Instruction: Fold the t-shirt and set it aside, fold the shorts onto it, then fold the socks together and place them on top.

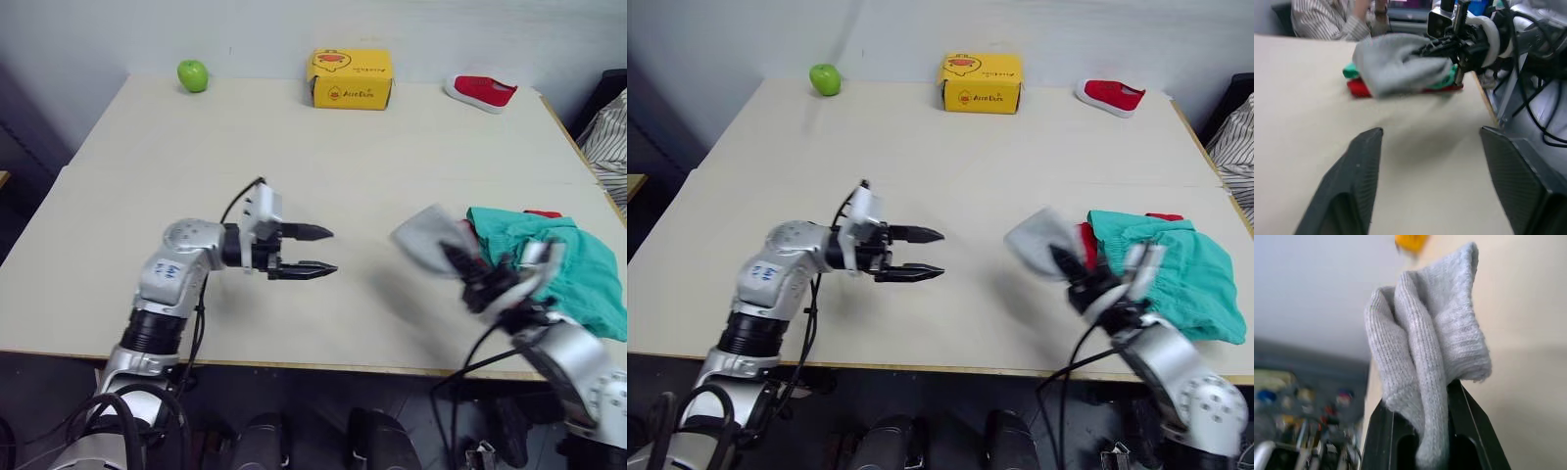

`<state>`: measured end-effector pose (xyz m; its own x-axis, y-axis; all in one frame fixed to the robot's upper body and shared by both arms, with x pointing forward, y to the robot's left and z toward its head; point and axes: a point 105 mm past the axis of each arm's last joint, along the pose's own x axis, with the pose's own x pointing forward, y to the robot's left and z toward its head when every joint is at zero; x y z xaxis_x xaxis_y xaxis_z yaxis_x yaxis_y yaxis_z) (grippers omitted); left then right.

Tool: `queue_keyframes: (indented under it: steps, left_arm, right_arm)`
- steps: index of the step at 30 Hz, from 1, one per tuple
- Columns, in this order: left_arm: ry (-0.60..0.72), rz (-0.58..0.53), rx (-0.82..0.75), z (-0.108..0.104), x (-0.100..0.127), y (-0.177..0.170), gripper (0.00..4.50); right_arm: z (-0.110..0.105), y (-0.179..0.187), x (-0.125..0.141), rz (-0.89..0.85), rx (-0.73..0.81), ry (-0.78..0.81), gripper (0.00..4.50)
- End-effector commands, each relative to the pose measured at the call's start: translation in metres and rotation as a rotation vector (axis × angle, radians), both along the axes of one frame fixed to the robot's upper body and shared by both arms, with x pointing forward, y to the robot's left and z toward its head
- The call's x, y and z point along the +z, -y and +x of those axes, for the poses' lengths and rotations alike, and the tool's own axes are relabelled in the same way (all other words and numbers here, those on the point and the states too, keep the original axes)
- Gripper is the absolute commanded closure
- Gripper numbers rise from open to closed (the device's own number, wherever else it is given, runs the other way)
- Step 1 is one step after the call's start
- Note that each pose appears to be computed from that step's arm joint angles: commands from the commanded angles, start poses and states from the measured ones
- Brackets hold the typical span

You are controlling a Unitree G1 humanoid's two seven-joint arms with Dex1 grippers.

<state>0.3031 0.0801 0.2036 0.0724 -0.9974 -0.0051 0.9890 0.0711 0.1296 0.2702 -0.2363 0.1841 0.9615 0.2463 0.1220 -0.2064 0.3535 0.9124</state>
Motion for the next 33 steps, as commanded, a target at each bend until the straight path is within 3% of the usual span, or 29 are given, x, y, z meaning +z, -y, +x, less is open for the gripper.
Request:
queue_keyframes:
  steps: [1, 5, 11, 14, 19, 24, 27, 30, 32, 33]
  left_arm:
    - [0.033, -0.108, 0.019, -0.012, 0.015, -0.009, 0.00]
    - [0.001, -0.154, 0.040, -0.021, 0.009, -0.016, 0.00]
    - [-0.024, -0.164, 0.028, -0.034, -0.003, -0.022, 0.00]
    - [-0.006, -0.181, 0.067, -0.031, 0.001, -0.026, 0.00]
    - [0.007, -0.170, 0.077, -0.031, 0.002, -0.030, 0.00]
    - [0.017, -0.149, 0.135, -0.028, -0.001, -0.043, 0.00]
    - [0.035, -0.089, 0.203, -0.024, -0.009, -0.056, 0.00]
    - [0.036, -0.041, 0.260, -0.021, -0.016, -0.068, 0.00]
    - [0.031, -0.009, 0.305, -0.018, -0.021, -0.081, 0.00]
    - [0.037, 0.021, 0.337, -0.017, -0.024, -0.089, 0.00]
  right_arm:
    - [-0.013, 0.058, 0.016, -0.012, -0.244, 0.082, 4.43]
    - [-0.019, 0.110, 0.004, -0.020, -0.434, 0.032, 4.43]
    - [-0.001, 0.149, -0.030, -0.032, -0.564, -0.096, 4.43]
    - [0.010, 0.139, -0.048, 0.044, -0.449, -0.171, 4.43]
    - [0.009, 0.155, -0.049, 0.025, -0.487, -0.247, 2.67]
    - [-0.017, 0.160, -0.025, -0.078, -0.381, -0.271, 0.98]
    - [-0.044, 0.172, -0.015, -0.376, -0.290, -0.391, 0.03]
    - [-0.058, 0.186, 0.000, -0.626, -0.235, -0.435, 0.03]
    - [-0.063, 0.188, 0.012, -0.911, -0.145, -0.403, 0.03]
    - [-0.061, 0.183, 0.024, -1.066, -0.082, -0.305, 0.03]
